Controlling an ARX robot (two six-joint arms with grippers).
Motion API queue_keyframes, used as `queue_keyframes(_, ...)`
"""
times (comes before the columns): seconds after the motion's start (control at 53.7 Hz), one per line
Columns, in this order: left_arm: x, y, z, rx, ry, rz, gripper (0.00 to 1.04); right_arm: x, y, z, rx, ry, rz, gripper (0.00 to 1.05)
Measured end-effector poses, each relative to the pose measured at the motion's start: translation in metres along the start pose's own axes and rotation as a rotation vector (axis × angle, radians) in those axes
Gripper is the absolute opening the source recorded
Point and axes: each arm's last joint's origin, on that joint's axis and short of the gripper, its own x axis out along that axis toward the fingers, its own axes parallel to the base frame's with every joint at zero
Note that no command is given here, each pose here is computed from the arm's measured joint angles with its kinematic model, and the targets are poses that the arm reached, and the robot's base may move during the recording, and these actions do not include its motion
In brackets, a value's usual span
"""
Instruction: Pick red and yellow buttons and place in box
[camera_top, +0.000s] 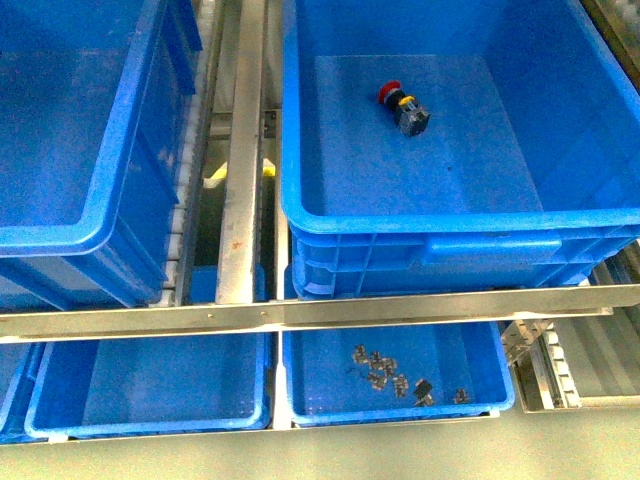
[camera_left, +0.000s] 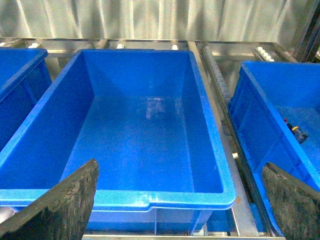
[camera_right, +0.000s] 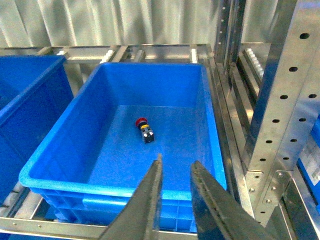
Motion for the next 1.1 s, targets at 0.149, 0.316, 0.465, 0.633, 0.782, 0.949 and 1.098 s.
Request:
queue_keyframes(0.149, 0.0, 0.0, 0.0, 0.0, 0.0, 0.0, 0.97, 0.0, 0.0, 0.0, 0.0, 0.0, 0.0, 0.55)
queue_keyframes(0.316, 0.0, -0.0002, 0.0, 0.0, 0.0, -0.008, 0.97, 0.0, -0.0001, 0.0, 0.0, 0.0, -0.005, 0.86)
queue_keyframes(0.465, 0.0, 0.0, 0.0, 0.0, 0.0, -0.001, 0.97, 0.0, 0.0, 0.0, 0.0, 0.0, -0.001, 0.98)
queue_keyframes(0.633, 0.0, 0.0, 0.0, 0.0, 0.0, -0.001, 0.97, 0.0, 0.0, -0.0001, 0.0, 0.002, -0.001, 0.98)
queue_keyframes(0.782, 0.0, 0.0, 0.0, 0.0, 0.0, 0.0, 0.97, -0.0001, 0.0, -0.0002, 0.0, 0.002, 0.0, 0.98)
queue_keyframes(0.949, 0.0, 0.0, 0.0, 0.0, 0.0, 0.0, 0.97, -0.0001, 0.0, -0.0002, 0.0, 0.002, -0.001, 0.98)
queue_keyframes(1.098, 0.0, 0.0, 0.0, 0.0, 0.0, 0.0, 0.97, 0.0, 0.0001, -0.0003, 0.0, 0.003, 0.003, 0.98)
